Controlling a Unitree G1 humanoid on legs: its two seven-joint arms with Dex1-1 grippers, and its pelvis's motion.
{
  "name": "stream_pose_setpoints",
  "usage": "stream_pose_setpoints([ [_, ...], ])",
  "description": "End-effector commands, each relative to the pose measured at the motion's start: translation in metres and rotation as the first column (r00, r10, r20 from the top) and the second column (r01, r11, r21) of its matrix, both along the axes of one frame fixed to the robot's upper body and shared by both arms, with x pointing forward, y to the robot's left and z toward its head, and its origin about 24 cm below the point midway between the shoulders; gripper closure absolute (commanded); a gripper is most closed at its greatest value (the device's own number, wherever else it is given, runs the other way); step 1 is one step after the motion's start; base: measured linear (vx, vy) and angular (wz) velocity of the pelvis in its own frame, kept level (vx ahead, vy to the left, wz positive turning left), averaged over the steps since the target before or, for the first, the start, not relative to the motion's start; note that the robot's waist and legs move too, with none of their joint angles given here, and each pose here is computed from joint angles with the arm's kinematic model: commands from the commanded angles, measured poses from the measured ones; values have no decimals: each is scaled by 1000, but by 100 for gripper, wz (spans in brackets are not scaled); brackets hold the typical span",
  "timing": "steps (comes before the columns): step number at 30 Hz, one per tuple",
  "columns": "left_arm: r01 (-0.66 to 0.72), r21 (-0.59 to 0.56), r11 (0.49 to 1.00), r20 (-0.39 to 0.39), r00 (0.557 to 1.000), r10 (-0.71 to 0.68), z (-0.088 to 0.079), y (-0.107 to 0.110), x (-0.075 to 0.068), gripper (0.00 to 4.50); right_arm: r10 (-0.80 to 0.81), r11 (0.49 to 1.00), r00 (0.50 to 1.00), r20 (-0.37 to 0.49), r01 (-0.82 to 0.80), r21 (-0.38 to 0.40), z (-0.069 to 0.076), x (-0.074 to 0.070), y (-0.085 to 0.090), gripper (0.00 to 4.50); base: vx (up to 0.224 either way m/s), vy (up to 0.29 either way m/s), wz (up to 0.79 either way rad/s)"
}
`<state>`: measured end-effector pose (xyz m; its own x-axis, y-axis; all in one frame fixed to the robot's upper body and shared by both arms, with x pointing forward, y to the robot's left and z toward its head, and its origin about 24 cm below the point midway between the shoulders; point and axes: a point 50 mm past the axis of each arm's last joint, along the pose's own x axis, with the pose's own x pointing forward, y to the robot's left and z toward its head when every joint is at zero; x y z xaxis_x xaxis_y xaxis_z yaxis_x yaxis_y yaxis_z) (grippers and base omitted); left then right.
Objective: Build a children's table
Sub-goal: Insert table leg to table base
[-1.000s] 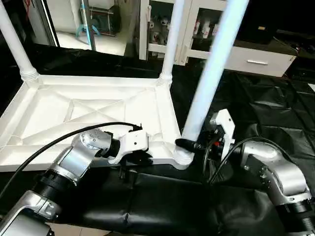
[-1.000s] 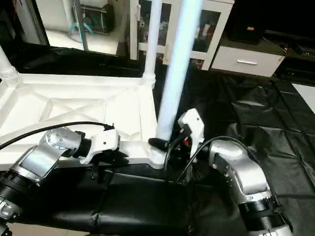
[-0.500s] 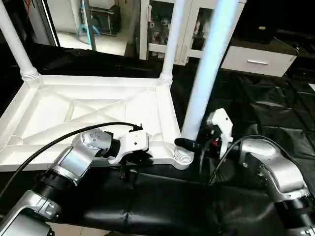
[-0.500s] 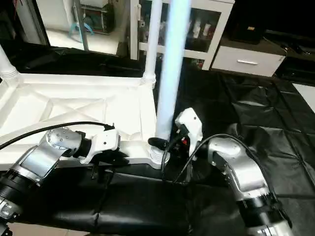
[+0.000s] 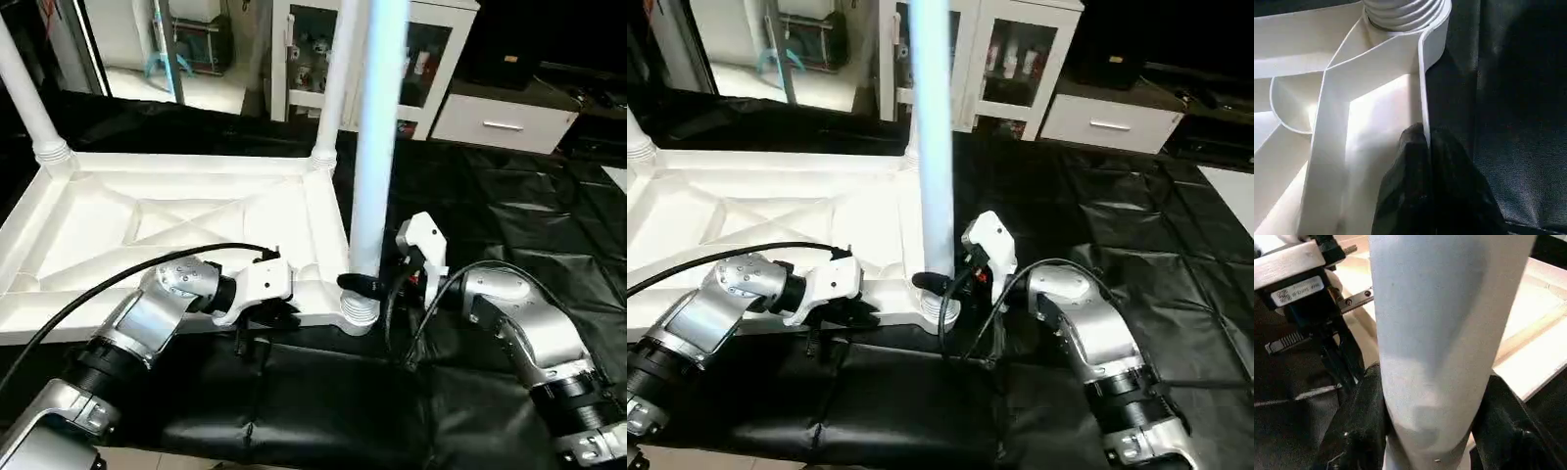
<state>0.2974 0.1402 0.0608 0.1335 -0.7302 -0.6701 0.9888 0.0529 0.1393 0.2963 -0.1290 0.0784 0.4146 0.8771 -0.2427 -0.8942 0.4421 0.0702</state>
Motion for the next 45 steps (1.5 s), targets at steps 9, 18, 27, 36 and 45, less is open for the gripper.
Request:
stream_pose_setpoints([
  [9, 11, 76, 997, -32, 999, -9, -10, 2, -2, 448, -156, 987, 976, -154, 160, 17, -27, 10, -12, 265, 0, 0, 0],
  [18, 5, 77, 997, -32, 999, -3, -10, 4, -2, 448, -202, 976, 956, -212, 215, 39, -40, 6, -20, 265, 0, 0, 0],
  [27, -1, 76, 997, -30, 1000, 3, -10, 5, -2, 448, -281, 946, 937, -206, 306, 103, -46, -2, -32, 265, 0, 0, 0],
  [36, 0, 75, 997, -29, 1000, 2, -9, 5, -1, 448, -332, 909, 922, -201, 370, 193, -56, -19, -37, 265, 0, 0, 0],
  [45, 1, 77, 997, -30, 1000, 1, -9, 5, 0, 448, -349, 881, 916, -199, 393, 262, -67, -38, -30, 265, 0, 0, 0],
])
